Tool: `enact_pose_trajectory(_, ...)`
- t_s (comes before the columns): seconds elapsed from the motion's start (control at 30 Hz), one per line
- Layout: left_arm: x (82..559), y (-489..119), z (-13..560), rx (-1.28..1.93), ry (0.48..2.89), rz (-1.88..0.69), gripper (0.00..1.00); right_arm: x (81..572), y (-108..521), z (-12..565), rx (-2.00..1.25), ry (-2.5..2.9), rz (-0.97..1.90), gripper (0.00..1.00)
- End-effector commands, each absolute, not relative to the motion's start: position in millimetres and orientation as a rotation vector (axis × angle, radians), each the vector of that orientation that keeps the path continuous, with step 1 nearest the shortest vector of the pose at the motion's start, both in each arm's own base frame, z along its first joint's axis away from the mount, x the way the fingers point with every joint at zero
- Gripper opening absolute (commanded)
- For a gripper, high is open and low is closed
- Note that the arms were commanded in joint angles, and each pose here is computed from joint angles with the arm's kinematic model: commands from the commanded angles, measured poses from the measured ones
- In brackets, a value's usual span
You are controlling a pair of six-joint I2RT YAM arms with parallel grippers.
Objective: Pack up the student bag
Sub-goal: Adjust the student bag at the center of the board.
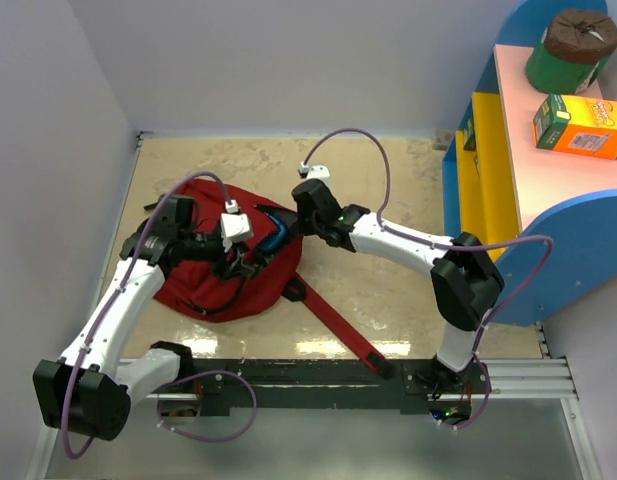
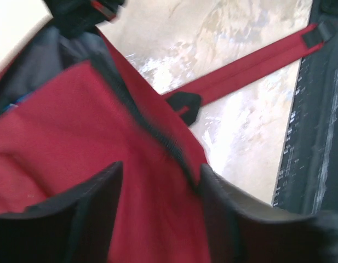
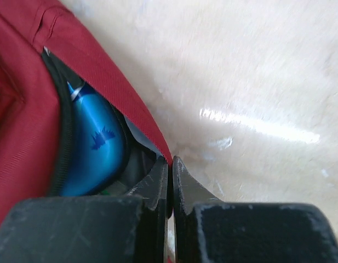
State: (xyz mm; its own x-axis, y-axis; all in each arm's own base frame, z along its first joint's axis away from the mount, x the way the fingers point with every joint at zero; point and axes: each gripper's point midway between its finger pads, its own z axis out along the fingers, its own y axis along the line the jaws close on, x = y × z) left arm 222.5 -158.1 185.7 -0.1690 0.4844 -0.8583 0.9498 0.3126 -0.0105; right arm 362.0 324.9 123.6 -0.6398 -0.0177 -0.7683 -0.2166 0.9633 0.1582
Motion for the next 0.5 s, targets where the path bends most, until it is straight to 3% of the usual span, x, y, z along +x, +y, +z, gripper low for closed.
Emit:
enact_pose_trajectory(0.0,227,-167,204,1.276,1.741,-0.756,0.77,396,292,165,-0.076,2.164,0.111,0.0)
enact_pose_trajectory(0.07,229,-166,218,1.265,1.729,-0.741,0.84,403,276,163,-0.032,2.171,0.076,0.0)
enact_pose_trajectory(0.1,230,-164,229,1.255,1.716,-0.734,0.97,405,272,165,-0.013,2.167,0.077,0.0)
enact_pose_trajectory(0.13,230,-162,237,1.233,1.706,-0.76,1.0,411,264,167,0.012,2.162,0.065,0.0)
enact_pose_trajectory(0.27,225,-152,249,1.281,1.667,-0.773,1.0,412,260,172,0.016,2.175,0.038,0.0)
enact_pose_trajectory(0.4,233,-131,238,1.254,1.724,-0.738,1.0,408,257,180,-0.033,2.183,0.027,0.48)
enact_pose_trajectory(0.47,246,-110,239,1.179,1.737,-0.707,1.0,404,252,205,-0.027,2.139,0.046,0.54)
